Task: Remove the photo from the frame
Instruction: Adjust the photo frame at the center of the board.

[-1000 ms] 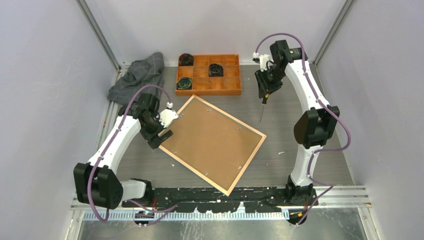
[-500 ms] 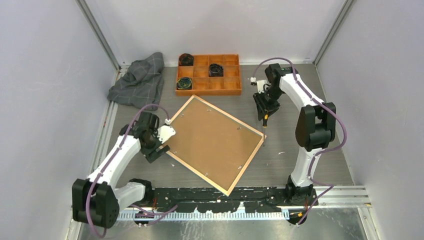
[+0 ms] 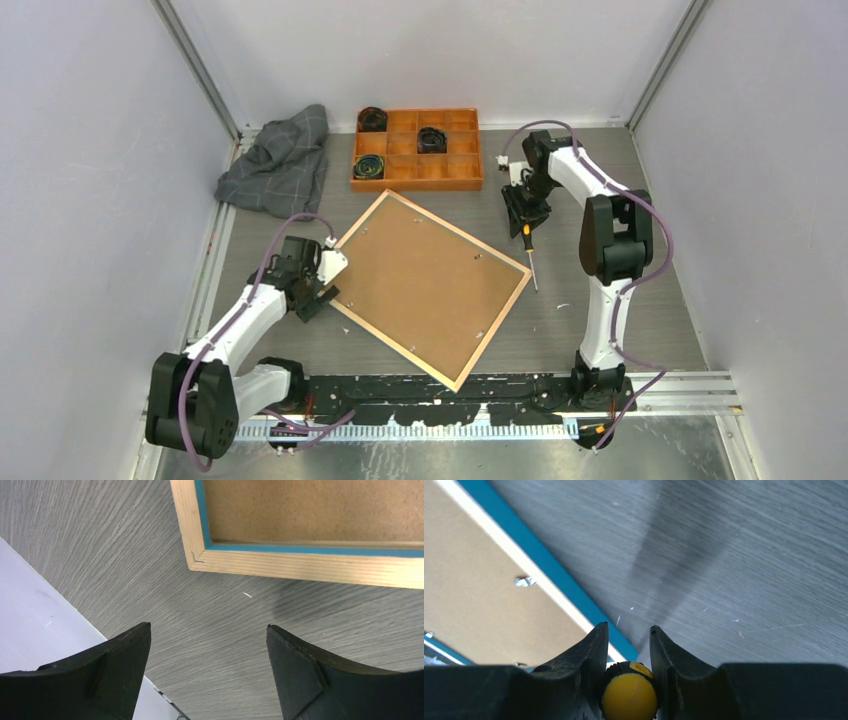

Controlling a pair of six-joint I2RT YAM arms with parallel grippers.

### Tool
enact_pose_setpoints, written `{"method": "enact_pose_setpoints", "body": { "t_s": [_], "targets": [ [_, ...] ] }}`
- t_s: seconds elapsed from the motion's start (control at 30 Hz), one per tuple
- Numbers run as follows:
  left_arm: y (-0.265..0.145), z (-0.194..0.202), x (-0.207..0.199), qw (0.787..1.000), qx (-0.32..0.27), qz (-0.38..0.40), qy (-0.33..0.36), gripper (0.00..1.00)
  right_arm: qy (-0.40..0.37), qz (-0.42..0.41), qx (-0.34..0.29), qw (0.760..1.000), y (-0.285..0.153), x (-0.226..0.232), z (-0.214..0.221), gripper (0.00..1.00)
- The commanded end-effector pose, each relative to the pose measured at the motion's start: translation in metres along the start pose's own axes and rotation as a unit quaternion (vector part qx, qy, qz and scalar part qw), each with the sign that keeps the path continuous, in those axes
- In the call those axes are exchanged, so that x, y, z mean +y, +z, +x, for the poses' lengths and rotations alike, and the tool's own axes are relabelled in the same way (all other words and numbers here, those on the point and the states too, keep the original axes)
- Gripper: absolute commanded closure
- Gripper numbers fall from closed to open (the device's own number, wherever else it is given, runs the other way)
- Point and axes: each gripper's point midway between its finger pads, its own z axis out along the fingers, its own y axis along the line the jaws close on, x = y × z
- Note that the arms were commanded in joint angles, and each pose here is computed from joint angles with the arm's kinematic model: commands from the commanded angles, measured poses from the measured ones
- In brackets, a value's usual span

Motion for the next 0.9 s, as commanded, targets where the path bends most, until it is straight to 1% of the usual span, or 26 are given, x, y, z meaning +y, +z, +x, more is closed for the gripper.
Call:
{"method": "enact_pose_setpoints", "body": {
  "t_s": [0.0,0.17,0.33,0.5,0.57,0.7,0.87],
  "targets": [
    [-0.004,-0.016,0.012,0.997,-0.041,-0.037,-0.054,0.14,0.020,0.041,-0.022,0.999,0.011,-0.017,-0.013,0.99],
    [-0.010,-0.020,0.009,0.995,-0.063,-0.033,-0.073,0.14,0.044,0.068,-0.015,0.997,0.030,-0.030,-0.011,0.99],
    [-0.002,-0.016,0.014,0.995,-0.049,-0.053,-0.071,0.13,0.043,0.048,0.016,0.998,0.047,-0.021,0.009,0.99],
    [0.014,-0.015,0.026,0.994,-0.024,-0.083,-0.068,0.13,0.019,0.033,0.058,0.998,0.059,-0.001,0.028,0.99],
    [0.021,-0.016,0.026,0.994,-0.020,-0.084,-0.069,0.13,0.018,0.023,0.062,0.998,0.058,0.006,0.033,0.99],
    [0.030,-0.022,0.024,0.994,-0.024,-0.079,-0.066,0.13,0.004,0.007,0.078,0.997,0.052,0.021,0.051,0.99],
    [0.029,-0.026,0.023,0.995,-0.038,-0.074,-0.063,0.13,-0.060,-0.012,0.112,0.992,0.052,0.052,0.089,0.99]
  ]
}}
